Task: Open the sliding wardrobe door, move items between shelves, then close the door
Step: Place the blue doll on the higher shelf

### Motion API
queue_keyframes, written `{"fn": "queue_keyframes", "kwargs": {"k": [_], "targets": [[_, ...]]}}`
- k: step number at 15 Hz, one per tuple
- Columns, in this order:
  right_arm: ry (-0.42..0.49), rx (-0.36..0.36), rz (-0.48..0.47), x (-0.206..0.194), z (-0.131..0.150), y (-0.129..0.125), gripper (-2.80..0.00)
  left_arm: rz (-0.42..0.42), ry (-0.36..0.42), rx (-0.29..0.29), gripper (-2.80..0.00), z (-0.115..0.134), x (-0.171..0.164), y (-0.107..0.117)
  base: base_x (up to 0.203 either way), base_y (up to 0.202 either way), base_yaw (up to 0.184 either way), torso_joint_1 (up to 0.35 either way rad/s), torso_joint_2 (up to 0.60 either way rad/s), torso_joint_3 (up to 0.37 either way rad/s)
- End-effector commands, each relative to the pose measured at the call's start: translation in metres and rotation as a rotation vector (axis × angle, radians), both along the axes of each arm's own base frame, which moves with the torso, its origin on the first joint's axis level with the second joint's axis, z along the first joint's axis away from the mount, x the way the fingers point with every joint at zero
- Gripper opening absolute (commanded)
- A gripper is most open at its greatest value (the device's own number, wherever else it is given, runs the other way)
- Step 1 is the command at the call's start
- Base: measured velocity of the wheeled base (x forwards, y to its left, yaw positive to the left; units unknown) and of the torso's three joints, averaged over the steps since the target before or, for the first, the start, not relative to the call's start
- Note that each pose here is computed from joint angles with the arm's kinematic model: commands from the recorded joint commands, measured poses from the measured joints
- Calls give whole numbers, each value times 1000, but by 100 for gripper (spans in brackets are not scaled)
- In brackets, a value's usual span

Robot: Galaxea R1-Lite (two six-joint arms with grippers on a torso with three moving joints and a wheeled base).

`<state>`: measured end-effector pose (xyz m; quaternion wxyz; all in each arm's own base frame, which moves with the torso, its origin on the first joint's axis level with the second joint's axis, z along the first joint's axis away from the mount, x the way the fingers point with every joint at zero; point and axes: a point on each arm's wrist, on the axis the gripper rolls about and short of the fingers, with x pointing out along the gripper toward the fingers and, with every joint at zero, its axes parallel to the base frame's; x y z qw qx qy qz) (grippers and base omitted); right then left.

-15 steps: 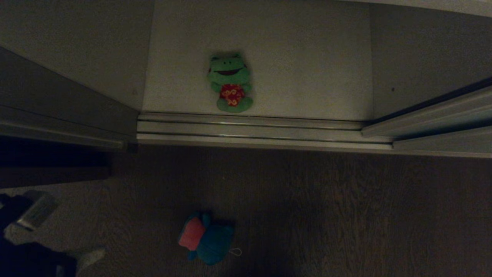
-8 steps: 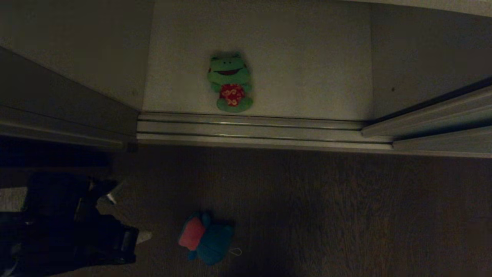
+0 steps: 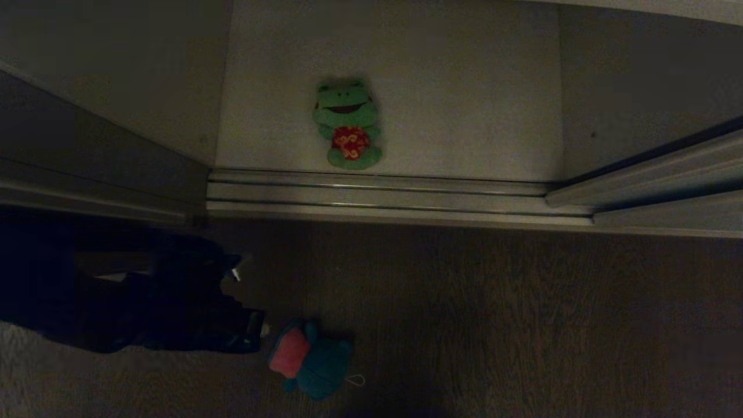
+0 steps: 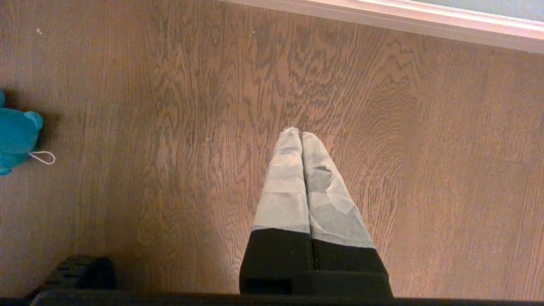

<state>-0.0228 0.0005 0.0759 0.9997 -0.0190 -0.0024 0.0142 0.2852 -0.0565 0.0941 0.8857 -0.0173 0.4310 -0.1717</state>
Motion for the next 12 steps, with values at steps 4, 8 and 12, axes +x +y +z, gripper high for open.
{"fn": "queue_keyframes", "kwargs": {"k": [4,8,12], "targets": [[-3,0,1,0,0,0,-280,6,62,79,-280,-40,32,-21,0,0,0,0,0,0],[-3,0,1,0,0,0,-280,-20,89,122,-280,-59,38,-38,0,0,0,0,0,0],[-3,0,1,0,0,0,-280,-7,81,124,-280,-71,51,-44,0,0,0,0,0,0]]}}
